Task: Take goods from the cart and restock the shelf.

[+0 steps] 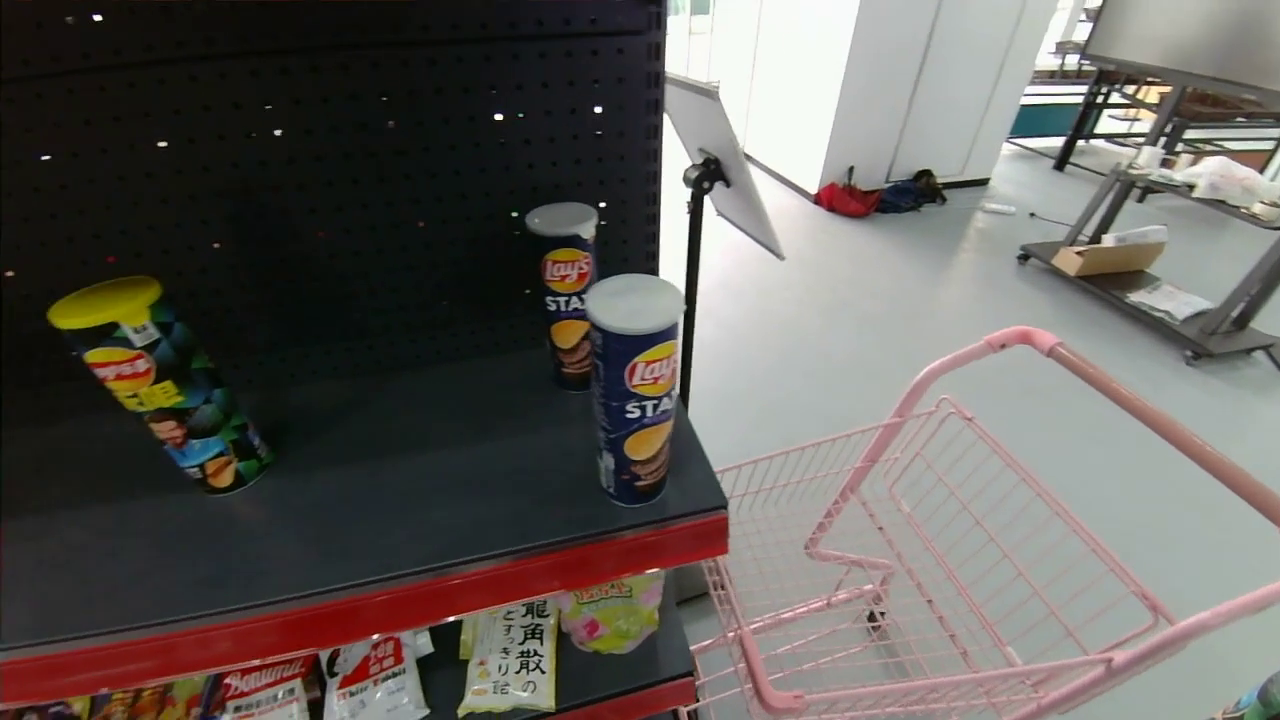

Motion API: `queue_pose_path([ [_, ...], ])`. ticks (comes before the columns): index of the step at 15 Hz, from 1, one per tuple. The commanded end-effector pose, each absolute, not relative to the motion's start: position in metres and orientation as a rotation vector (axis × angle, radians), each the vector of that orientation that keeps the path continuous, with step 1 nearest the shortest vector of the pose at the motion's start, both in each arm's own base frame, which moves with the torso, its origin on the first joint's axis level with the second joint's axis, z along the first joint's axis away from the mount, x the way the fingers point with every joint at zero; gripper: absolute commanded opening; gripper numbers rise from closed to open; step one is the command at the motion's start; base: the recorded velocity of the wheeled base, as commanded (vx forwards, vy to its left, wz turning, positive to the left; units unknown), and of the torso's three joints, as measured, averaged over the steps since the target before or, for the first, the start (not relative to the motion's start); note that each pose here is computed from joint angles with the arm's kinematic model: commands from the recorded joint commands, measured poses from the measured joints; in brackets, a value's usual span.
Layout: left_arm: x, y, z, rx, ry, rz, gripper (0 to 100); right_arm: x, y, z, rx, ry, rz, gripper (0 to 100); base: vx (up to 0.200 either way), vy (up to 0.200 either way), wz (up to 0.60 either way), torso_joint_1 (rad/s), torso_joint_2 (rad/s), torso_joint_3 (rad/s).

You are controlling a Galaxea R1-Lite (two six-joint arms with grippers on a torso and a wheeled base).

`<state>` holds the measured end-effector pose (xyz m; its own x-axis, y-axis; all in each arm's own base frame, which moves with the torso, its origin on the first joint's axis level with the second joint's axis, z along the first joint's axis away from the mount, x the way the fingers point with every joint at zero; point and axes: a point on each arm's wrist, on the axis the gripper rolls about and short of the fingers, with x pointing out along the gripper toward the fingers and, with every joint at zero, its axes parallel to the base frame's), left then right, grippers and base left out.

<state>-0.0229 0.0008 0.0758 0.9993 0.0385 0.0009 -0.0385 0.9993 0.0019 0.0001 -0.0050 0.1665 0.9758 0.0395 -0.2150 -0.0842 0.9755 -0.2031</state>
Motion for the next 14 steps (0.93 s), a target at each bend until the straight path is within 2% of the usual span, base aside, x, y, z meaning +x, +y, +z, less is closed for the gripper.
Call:
queue_pose_path([
  [1,-0.023,0.001,0.076,0.002,0.0,0.04,100,0.0,-0.005,0.166,-0.214,0.215,0.065,0,0.0,0.0,0.6,0.002,0.0,0.007],
  [2,-0.023,0.001,0.076,0.002,0.0,0.04,100,0.001,-0.005,0.166,-0.215,0.216,0.065,0,0.0,0.0,0.6,0.007,0.0,-0.002],
  [10,-0.023,0.001,0.076,0.005,0.0,0.038,100,-0.011,-0.008,0.157,-0.151,0.162,0.064,0,0.0,0.0,0.0,0.0,0.0,0.0],
  [14,-0.023,0.001,0.076,0.006,0.0,0.037,100,-0.012,-0.008,0.148,-0.153,0.173,0.065,0,0.0,0.2,0.0,-0.004,0.0,0.001],
])
